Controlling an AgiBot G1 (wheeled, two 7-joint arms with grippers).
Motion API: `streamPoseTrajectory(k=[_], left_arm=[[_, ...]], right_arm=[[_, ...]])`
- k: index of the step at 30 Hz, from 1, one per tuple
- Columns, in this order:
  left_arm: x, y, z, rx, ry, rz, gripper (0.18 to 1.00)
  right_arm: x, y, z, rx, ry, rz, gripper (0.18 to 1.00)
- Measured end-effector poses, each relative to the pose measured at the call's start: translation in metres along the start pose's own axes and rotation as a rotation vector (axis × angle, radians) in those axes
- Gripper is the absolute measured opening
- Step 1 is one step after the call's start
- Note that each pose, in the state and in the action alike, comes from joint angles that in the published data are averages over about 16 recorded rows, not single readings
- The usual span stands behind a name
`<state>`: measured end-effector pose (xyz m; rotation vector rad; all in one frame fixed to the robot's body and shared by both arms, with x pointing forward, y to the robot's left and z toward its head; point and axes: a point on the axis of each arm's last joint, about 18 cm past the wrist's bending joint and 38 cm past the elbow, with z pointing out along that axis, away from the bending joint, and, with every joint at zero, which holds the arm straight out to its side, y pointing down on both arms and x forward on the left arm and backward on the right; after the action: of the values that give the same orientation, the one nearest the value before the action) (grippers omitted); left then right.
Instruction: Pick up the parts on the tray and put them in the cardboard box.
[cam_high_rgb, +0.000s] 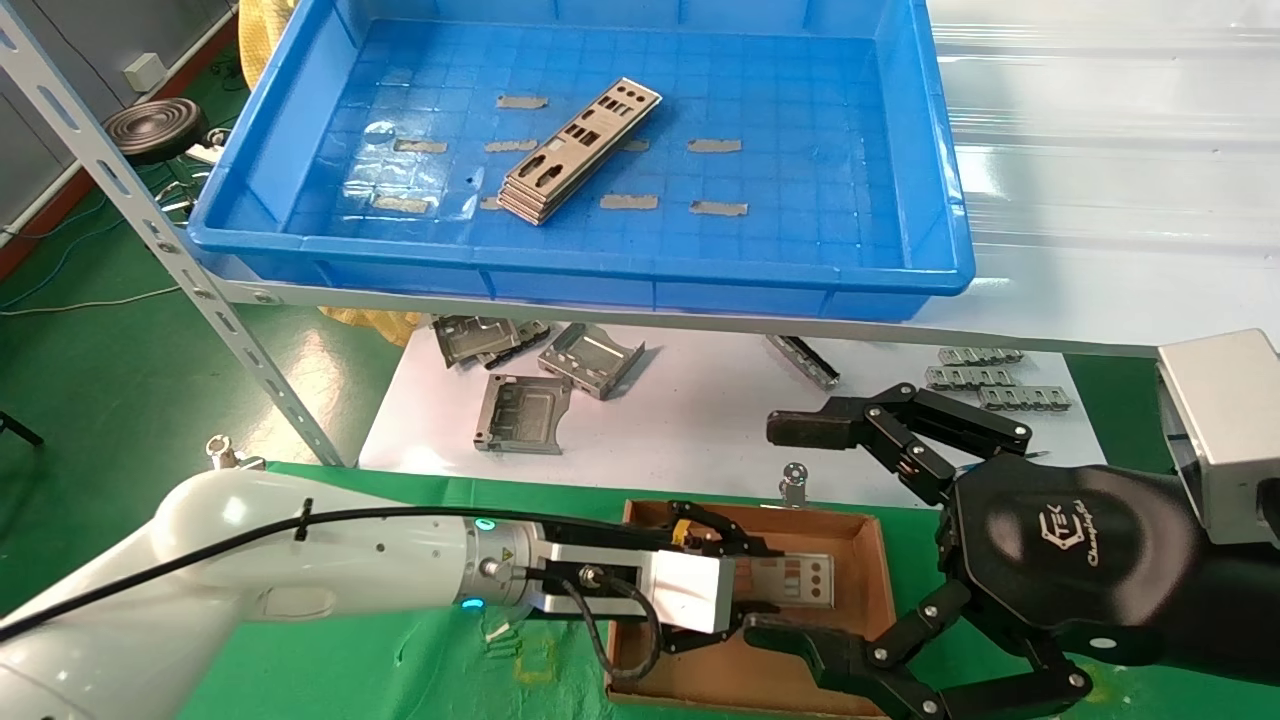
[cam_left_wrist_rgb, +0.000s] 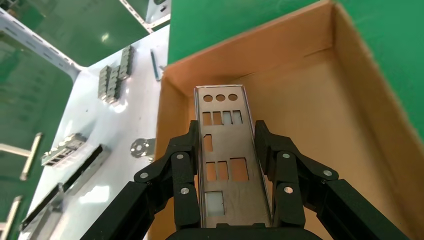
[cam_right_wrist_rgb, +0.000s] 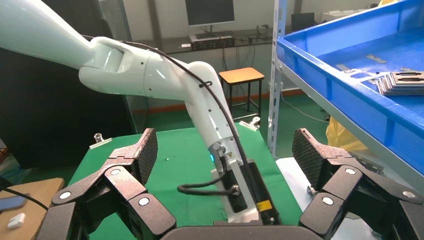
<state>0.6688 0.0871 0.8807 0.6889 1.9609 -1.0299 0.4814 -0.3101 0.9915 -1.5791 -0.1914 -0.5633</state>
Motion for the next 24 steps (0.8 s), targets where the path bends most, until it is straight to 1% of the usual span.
streamPoseTrajectory(k=[7, 13, 19, 24], left_arm=[[0.001, 0.006, 0.008, -0.008, 0.000, 0.004, 0.445], [-0.001, 0.007, 0.009, 0.001, -0.004, -0.011, 0.477], [-0.004, 0.004, 0.004, 0.031, -0.007, -0.043, 0.540], [-0.006, 0.000, -0.007, 0.082, -0.011, -0.108, 0.623]], right_arm=[[0.000, 0.000, 0.000, 0.000, 0.000, 0.000, 1.001], [0.000, 0.000, 0.000, 0.000, 0.000, 0.000, 1.001], [0.000, 0.000, 0.000, 0.000, 0.000, 0.000, 1.001], [0.000, 0.000, 0.000, 0.000, 0.000, 0.000, 1.001]])
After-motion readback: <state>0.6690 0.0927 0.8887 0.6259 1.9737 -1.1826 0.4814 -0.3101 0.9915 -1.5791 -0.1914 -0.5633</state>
